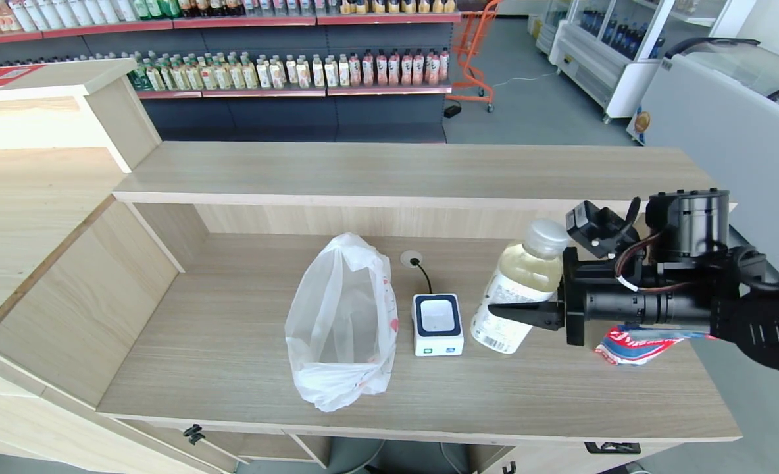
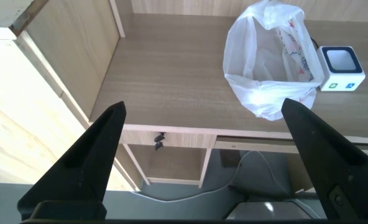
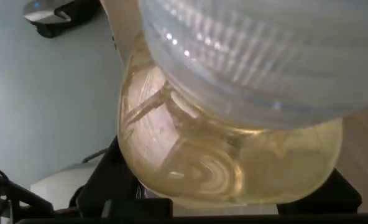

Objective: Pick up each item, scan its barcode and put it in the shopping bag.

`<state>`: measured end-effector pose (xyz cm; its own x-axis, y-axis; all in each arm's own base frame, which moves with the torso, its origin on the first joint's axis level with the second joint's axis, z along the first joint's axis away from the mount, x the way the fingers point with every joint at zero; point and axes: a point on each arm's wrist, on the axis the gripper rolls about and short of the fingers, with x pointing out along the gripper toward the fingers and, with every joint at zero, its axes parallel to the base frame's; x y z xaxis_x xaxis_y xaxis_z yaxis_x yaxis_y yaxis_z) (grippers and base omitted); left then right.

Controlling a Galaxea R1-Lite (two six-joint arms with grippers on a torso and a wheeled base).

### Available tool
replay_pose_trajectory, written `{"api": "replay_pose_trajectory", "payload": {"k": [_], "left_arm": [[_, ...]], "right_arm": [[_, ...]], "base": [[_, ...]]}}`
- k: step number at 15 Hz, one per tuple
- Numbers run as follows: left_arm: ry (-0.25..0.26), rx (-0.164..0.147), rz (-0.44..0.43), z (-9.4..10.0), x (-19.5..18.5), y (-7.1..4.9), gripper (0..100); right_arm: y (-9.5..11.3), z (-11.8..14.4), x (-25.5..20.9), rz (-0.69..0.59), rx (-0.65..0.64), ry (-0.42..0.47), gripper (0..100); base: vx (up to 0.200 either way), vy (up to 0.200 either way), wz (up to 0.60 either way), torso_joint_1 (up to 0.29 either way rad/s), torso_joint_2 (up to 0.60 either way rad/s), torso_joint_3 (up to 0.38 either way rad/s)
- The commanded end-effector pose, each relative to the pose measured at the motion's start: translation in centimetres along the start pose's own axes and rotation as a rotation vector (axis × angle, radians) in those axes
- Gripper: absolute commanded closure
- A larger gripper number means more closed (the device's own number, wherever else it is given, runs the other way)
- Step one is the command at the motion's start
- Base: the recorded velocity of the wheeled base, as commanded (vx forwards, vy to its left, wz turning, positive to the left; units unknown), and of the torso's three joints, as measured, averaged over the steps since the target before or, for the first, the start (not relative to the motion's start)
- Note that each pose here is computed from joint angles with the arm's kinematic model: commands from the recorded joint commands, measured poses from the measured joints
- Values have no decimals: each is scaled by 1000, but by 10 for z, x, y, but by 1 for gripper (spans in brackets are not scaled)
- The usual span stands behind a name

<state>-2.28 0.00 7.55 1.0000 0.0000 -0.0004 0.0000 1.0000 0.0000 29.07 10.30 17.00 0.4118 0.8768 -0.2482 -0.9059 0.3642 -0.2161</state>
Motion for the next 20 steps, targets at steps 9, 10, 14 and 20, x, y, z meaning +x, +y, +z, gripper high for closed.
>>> {"api": "replay_pose_trajectory", "payload": {"k": [9, 10, 14, 20], "left_arm": [[0, -2, 0, 0, 0, 0, 0], [0, -2, 0, 0, 0, 0, 0], [0, 0, 0, 0, 0, 0, 0], [0, -2, 0, 0, 0, 0, 0]], "right_arm": [[-81, -100, 77, -56, -510, -159, 100], [-82, -108, 76, -32, -522, -178, 100], [-82, -144, 83, 62, -601, -233, 100], [-95, -162, 98, 81, -665, -271, 100]], "base": [[0, 0, 0, 0, 0, 0], [0, 0, 0, 0, 0, 0], [0, 0, 0, 0, 0, 0], [0, 0, 0, 0, 0, 0]]}}
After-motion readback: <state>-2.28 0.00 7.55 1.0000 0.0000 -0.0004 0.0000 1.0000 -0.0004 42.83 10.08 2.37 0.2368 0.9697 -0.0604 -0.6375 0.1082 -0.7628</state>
